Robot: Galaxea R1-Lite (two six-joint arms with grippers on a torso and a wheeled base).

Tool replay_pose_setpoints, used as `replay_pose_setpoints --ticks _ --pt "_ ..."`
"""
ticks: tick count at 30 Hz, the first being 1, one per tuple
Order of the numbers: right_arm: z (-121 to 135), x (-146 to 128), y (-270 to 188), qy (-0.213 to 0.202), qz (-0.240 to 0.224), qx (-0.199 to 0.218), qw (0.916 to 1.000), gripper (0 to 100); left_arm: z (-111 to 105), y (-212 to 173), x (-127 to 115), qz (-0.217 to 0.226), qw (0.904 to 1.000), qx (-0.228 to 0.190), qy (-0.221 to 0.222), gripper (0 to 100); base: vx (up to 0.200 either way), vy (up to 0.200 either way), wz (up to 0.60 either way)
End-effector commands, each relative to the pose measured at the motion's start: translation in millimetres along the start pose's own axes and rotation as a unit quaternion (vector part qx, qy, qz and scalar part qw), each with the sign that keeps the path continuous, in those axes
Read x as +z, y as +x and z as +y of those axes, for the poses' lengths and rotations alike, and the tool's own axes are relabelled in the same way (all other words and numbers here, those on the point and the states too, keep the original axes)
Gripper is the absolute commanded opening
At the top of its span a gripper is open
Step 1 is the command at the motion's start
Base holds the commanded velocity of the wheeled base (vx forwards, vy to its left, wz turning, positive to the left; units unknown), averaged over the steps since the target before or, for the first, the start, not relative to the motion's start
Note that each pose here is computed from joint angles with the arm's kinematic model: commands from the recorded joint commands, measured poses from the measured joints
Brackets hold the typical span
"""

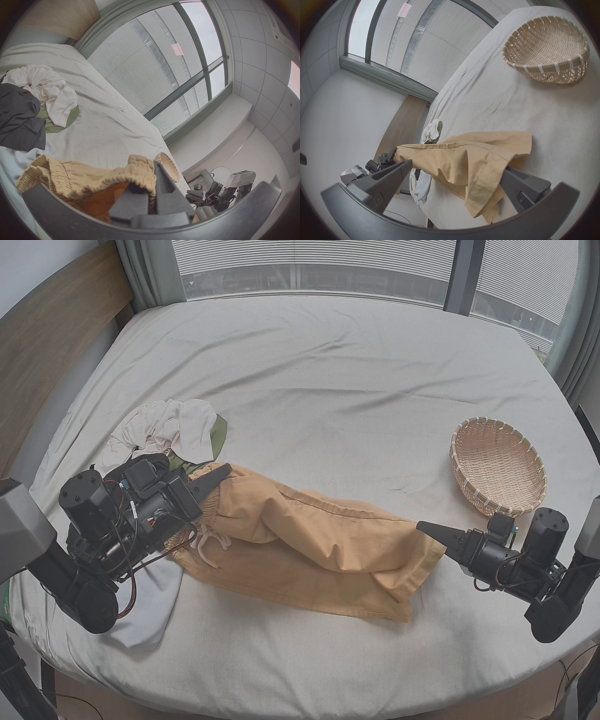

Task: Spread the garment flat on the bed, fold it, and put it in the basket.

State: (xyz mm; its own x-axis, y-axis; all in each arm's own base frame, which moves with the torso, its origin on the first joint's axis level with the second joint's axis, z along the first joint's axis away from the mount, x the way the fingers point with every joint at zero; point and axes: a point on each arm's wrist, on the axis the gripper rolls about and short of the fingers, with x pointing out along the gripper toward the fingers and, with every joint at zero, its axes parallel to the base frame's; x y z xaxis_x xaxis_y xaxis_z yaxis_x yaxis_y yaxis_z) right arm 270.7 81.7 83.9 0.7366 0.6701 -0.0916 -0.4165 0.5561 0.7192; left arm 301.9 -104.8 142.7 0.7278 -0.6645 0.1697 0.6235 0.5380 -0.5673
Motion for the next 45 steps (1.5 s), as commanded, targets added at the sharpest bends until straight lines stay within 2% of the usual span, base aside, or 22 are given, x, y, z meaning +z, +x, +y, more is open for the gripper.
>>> replay_pose_setpoints --ticks 1,11,14,18,29,30,41,45 --pt "-9.2 -4.8 11.8 0.005 0.008 -0.006 0.9999 100 -1.4 -0.4 1.2 -0.002 1.0000 -0.002 0.001 0 0.000 0.000 0.00" --pt "-15.4 -1.6 24.0 0.004 -0.012 -0.017 0.9998 100 -2.4 -1.0 2.0 -0.003 1.0000 -0.003 0.001 0 0.000 0.000 0.00" --pt "-16.2 -1.9 25.7 0.010 -0.012 -0.018 0.9997 100 -2.3 -1.2 1.7 -0.003 1.0000 -0.002 0.002 0 0.000 0.000 0.00" --pt "-12.0 0.5 30.5 0.043 -0.017 -0.006 0.9989 100 -3.4 -0.9 1.5 -0.002 1.0000 -0.004 0.002 0 0.000 0.000 0.00" --pt "-9.2 3.2 38.7 0.045 -0.040 -0.010 0.9981 100 -4.6 -2.1 2.1 -0.003 1.0000 -0.004 0.003 0 0.000 0.000 0.00" --pt "-8.6 2.8 39.3 0.048 -0.040 -0.011 0.9980 0 -5.3 -2.4 2.9 -0.004 1.0000 -0.005 0.003 0 0.000 0.000 0.00" --pt "-6.2 6.0 39.1 0.067 -0.046 -0.005 0.9967 0 -6.2 -4.0 3.6 -0.005 1.0000 -0.005 0.002 0 0.000 0.000 0.00" --pt "11.7 18.1 29.5 0.056 -0.066 0.017 0.9961 0 -13.5 -3.4 9.5 -0.014 0.9997 -0.017 0.004 0 0.000 0.000 0.00"
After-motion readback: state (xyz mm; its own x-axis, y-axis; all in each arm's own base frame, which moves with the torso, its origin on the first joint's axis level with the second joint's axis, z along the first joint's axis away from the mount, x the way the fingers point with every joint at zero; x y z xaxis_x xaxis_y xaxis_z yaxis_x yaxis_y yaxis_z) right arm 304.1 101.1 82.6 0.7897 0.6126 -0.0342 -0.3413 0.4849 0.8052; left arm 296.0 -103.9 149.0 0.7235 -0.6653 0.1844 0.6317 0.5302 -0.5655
